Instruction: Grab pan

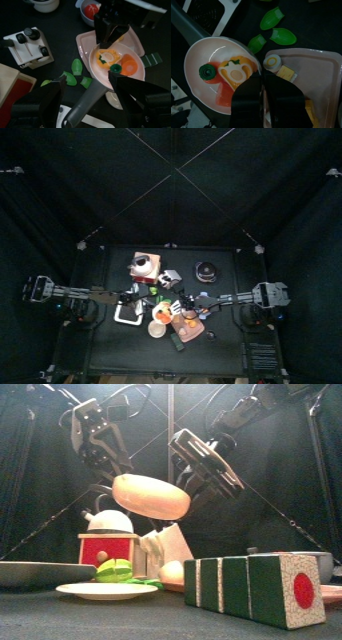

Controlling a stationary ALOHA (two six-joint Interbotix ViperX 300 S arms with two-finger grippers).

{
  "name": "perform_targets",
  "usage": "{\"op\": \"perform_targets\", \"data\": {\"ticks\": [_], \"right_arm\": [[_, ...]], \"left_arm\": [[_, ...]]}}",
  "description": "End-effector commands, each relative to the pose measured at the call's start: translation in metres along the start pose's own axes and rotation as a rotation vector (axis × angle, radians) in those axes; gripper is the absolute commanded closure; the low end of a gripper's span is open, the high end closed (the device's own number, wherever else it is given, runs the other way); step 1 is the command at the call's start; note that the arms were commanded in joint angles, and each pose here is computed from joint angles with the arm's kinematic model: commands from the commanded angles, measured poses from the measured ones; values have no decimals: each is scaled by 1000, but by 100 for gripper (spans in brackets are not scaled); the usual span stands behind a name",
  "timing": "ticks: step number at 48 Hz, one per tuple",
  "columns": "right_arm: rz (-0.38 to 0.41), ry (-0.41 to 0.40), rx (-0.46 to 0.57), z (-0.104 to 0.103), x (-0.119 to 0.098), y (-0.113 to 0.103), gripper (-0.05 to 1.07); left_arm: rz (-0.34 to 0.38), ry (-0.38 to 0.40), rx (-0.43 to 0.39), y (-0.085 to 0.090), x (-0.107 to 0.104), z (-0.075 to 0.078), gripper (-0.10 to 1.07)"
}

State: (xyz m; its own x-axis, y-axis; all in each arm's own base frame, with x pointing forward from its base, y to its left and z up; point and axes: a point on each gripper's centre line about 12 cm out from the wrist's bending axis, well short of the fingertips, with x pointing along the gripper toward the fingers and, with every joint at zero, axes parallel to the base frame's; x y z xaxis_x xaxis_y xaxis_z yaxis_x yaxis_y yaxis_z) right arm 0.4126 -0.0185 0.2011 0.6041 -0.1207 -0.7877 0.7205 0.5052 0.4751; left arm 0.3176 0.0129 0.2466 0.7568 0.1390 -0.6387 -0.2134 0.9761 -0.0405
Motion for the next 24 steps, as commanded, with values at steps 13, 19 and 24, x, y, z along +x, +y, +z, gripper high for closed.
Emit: {"op": "perform_targets", "data": {"ticks": [13,19,24], "right_arm": [[39,-27,5,11,-8,13,89],[39,-26,9,11,-8,13,89],[37,-26,10,11,-7,12,89]], "left_arm": [[43,93,13,-2,27,3,-2],[60,137,16,-2,36,-3,-1],[63,151,18,-2,41,-6,1]]}}
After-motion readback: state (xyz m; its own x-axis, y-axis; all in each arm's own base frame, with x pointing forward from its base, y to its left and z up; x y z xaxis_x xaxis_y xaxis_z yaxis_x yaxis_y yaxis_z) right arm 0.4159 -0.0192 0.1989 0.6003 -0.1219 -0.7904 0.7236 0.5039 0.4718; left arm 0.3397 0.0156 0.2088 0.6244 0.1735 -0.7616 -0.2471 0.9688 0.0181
